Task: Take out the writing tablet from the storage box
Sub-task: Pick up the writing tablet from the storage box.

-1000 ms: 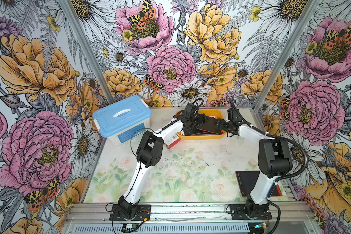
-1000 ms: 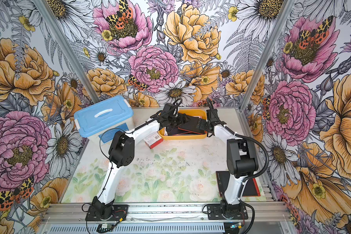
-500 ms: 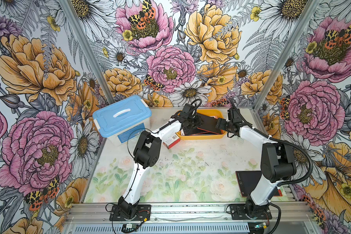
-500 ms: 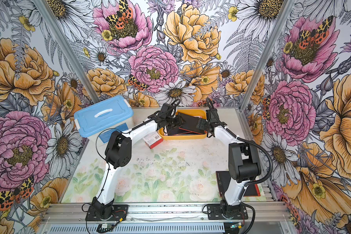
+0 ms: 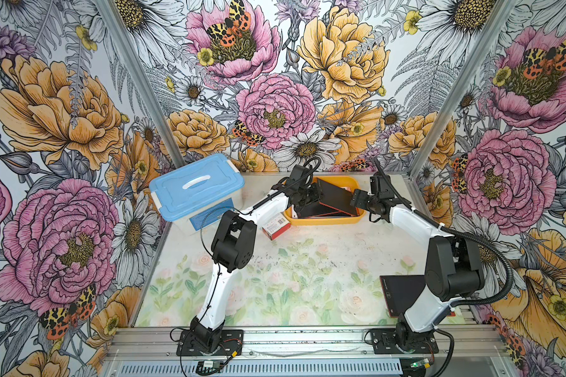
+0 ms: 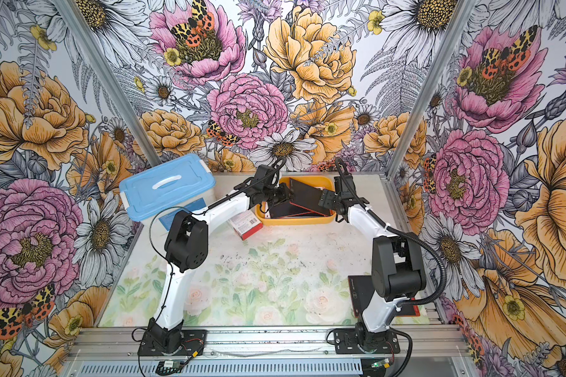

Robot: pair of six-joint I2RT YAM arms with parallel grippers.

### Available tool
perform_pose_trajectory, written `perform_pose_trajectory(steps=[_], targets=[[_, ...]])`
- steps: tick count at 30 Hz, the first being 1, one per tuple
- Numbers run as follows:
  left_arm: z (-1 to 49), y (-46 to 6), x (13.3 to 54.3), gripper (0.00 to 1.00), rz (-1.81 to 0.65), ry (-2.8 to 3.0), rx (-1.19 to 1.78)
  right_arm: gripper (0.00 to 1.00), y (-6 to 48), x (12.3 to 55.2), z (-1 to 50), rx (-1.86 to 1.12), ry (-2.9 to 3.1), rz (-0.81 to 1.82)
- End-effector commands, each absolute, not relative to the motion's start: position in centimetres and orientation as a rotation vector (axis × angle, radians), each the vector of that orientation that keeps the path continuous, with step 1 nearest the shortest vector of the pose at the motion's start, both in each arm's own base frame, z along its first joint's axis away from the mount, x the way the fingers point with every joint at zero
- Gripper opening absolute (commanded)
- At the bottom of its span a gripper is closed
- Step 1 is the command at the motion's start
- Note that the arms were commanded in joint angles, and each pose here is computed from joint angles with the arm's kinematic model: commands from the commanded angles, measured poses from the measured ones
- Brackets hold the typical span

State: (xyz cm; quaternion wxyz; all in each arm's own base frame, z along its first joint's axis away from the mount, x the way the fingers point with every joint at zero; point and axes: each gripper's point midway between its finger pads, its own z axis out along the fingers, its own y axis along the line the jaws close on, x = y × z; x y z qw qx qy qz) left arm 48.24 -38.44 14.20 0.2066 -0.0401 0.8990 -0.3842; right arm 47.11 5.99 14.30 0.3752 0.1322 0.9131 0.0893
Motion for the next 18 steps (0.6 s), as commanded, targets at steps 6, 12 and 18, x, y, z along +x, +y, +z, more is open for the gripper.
perform_pose_trajectory(steps=[6,12,18], targets=[[15.6,-38.5,48.8,0.08,-1.136,2.463,-0.127,0.91,5.3,47.0,15.8,0.363,2.293,0.205],[16.2,-38.7,49.1,0.02,-1.215,2.44,-0.144,0.91,4.8,46.7,16.7,0.368,2.269,0.191],[18.0,-38.0,49.2,0.0,-1.234,2.395,-0.153,0.91,3.9,46.3,18.4,0.366,2.229,0.164]])
